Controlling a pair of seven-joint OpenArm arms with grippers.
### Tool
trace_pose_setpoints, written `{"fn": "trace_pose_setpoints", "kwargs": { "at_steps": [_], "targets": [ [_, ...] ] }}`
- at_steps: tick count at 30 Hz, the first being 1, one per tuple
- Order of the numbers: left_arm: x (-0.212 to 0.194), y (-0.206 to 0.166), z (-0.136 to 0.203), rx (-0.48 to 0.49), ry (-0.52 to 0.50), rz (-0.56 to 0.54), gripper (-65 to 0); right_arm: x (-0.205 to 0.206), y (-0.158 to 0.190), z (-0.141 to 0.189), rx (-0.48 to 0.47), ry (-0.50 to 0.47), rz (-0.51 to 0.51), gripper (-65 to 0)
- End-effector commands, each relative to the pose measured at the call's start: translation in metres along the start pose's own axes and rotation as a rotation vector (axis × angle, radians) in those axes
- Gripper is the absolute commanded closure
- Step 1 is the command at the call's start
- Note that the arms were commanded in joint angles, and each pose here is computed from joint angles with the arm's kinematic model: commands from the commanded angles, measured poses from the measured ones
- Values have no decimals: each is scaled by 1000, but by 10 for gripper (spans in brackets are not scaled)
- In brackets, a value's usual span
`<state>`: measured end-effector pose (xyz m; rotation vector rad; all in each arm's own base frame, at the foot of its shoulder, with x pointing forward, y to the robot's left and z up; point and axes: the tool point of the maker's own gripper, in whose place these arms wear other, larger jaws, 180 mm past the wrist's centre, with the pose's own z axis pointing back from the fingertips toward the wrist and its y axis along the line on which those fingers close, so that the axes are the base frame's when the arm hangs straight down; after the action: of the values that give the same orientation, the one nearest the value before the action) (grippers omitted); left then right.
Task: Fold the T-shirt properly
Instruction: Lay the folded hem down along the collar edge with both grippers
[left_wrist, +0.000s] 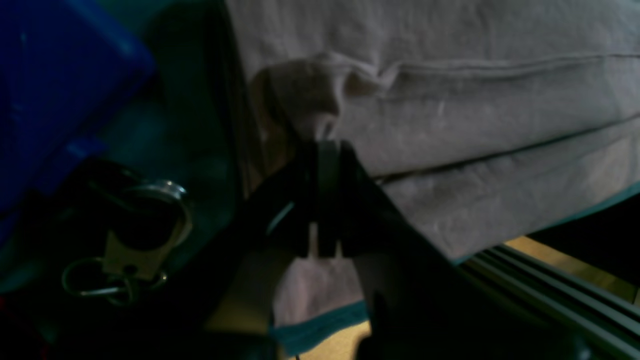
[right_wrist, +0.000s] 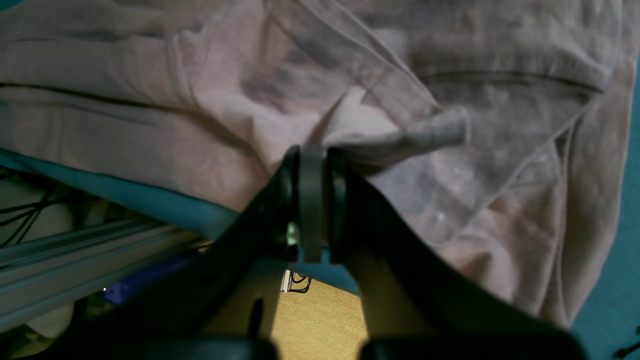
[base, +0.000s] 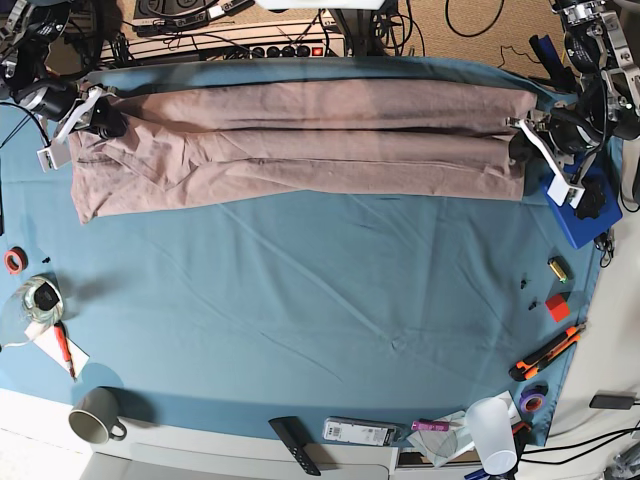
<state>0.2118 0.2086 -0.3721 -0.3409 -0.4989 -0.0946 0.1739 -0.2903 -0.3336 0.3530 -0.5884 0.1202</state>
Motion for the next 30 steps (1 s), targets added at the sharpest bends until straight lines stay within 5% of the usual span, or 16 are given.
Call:
{"fn": "trace_pose_setpoints", "kwargs": {
  "at_steps": [1, 19, 24, 30],
  "targets": [
    [10, 5, 6, 26, -26, -27, 0, 9, -2, 7, -10, -26, 21, 0],
    [8, 12, 6, 63, -18, -24, 0, 7, -2, 7, -10, -21, 20, 0],
    [8, 11, 6, 63, -21, -24, -282, 12, 4, 8, 23, -49, 16, -155],
    [12, 5, 14, 71, -40, -60, -308, 37, 18, 19, 120, -183, -10, -162]
  ]
}}
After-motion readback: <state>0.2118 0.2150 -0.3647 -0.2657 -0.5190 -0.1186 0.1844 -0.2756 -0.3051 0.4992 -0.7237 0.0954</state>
